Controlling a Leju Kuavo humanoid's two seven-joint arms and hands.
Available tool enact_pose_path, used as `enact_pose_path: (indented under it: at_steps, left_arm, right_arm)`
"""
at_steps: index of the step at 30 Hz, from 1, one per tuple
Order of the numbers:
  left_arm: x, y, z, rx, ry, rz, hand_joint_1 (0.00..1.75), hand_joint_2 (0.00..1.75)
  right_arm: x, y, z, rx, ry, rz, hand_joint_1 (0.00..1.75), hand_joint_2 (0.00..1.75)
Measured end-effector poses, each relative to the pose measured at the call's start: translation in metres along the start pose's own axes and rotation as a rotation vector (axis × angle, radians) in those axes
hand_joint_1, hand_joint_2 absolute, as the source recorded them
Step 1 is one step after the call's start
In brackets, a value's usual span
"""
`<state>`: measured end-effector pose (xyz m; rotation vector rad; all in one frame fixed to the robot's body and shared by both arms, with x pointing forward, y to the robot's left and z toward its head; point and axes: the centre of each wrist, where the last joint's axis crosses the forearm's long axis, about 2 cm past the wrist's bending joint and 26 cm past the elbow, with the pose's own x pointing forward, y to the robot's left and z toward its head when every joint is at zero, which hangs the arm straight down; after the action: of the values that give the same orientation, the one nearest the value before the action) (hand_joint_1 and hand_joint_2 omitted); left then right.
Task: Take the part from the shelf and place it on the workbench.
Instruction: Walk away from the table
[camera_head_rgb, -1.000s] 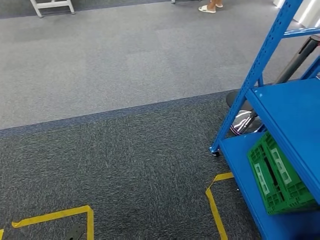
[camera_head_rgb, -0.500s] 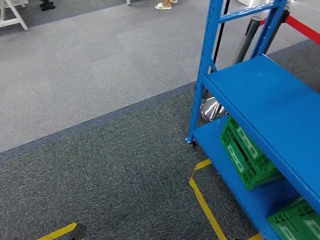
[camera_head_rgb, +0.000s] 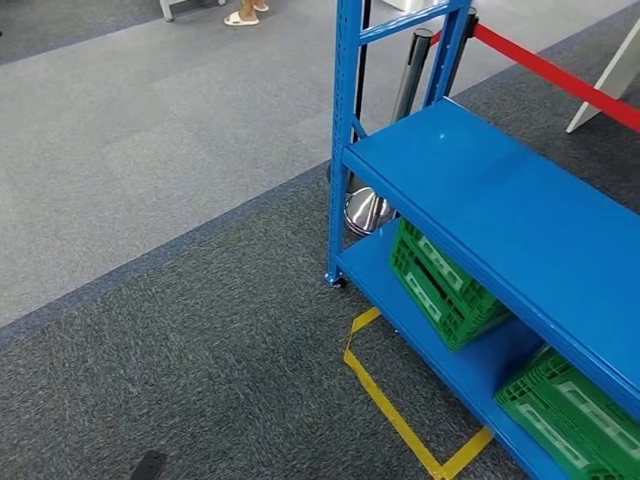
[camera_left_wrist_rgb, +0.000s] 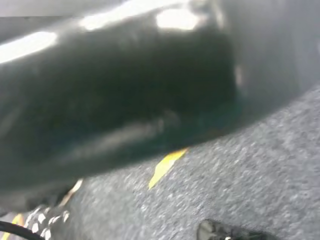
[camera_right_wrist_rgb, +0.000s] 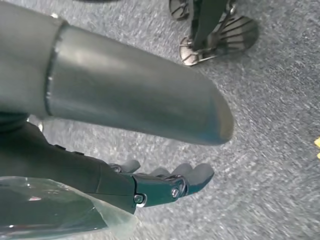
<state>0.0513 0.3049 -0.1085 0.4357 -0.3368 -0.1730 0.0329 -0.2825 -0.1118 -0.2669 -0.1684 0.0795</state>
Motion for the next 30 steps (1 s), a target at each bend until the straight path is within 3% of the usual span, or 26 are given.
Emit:
enact_pose_path:
  at_steps: [30]
  left_arm:
    - [0.0002, -0.0021, 0.001, 0.004, 0.004, 0.013, 0.0, 0.0]
  right_arm:
    - [0.0035, -0.0002, -0.0002, -0.01, 0.004, 0.018, 0.0, 0.0]
